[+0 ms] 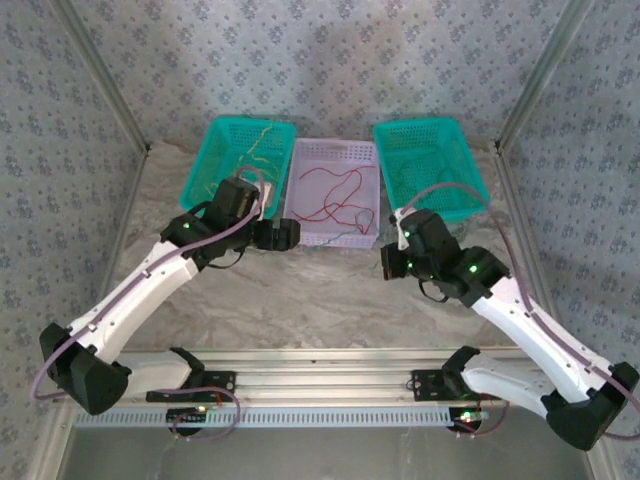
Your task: Untangle the cables
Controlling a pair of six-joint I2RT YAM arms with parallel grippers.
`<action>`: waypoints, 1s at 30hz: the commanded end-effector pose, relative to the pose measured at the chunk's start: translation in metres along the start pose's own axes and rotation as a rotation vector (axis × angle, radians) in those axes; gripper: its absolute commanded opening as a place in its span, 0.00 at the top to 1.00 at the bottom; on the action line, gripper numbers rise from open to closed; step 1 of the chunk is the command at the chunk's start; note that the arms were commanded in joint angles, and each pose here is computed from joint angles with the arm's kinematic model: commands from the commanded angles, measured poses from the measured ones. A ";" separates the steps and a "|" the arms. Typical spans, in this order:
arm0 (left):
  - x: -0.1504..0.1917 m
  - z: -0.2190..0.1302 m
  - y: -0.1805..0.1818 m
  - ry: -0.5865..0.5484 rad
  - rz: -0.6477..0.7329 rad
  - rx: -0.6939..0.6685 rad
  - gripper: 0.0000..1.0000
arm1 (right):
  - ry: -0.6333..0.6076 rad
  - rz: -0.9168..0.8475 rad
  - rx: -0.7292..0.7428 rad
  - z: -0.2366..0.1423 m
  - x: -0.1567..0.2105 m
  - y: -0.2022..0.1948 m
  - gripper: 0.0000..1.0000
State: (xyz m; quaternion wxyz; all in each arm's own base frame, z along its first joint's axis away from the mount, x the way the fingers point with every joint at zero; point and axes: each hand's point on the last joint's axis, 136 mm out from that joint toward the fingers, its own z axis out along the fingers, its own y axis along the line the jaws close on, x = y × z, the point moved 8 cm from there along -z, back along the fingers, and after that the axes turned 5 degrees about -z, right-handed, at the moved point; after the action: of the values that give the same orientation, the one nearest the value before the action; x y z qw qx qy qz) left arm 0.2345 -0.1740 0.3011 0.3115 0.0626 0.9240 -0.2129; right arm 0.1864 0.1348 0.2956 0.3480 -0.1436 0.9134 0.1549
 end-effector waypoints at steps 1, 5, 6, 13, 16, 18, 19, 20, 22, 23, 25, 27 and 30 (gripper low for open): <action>-0.001 -0.007 0.003 -0.040 0.007 -0.011 0.00 | 0.007 0.022 0.001 -0.011 -0.011 -0.015 1.00; 0.001 -0.007 0.006 -0.048 0.005 -0.024 0.00 | -0.059 0.130 -0.046 -0.017 -0.038 -0.034 1.00; 0.001 -0.006 0.006 -0.047 0.003 -0.028 0.00 | -0.089 0.150 -0.056 -0.021 -0.048 -0.038 1.00; -0.001 -0.006 0.006 -0.086 -0.001 -0.020 0.00 | -0.172 0.287 -0.058 -0.015 -0.091 -0.062 1.00; 0.000 -0.006 0.007 -0.088 -0.002 -0.022 0.00 | -0.232 0.353 -0.033 -0.010 -0.103 -0.075 1.00; 0.000 -0.006 0.007 -0.090 0.000 -0.022 0.00 | -0.256 0.371 0.035 -0.005 -0.109 -0.087 1.00; 0.000 -0.006 0.007 -0.094 0.000 -0.022 0.00 | -0.254 0.386 0.073 -0.001 -0.112 -0.095 1.00; 0.000 -0.006 0.008 -0.095 -0.001 -0.023 0.00 | -0.250 0.403 0.096 0.003 -0.115 -0.103 1.00; 0.000 -0.006 0.007 -0.097 -0.001 -0.021 0.00 | -0.262 0.442 0.112 0.016 -0.127 -0.122 1.00; 0.000 -0.007 0.007 -0.099 -0.002 -0.021 0.00 | -0.256 0.462 0.112 0.023 -0.131 -0.129 1.00; 0.001 -0.007 0.008 -0.102 -0.003 -0.022 0.00 | -0.236 0.489 0.134 0.039 -0.139 -0.145 1.00; 0.002 -0.007 0.009 -0.103 -0.004 -0.024 0.00 | -0.217 0.512 0.158 0.054 -0.144 -0.160 1.00; 0.002 -0.008 0.010 -0.110 -0.006 -0.024 0.00 | -0.168 0.542 0.226 0.080 -0.148 -0.186 1.00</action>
State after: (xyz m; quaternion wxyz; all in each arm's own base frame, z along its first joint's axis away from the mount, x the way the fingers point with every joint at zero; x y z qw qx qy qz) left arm 0.2314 -0.1656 0.2946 0.3412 0.0512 0.9165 -0.2022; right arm 0.3899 0.0289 0.3072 0.3785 0.1373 0.8997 0.1683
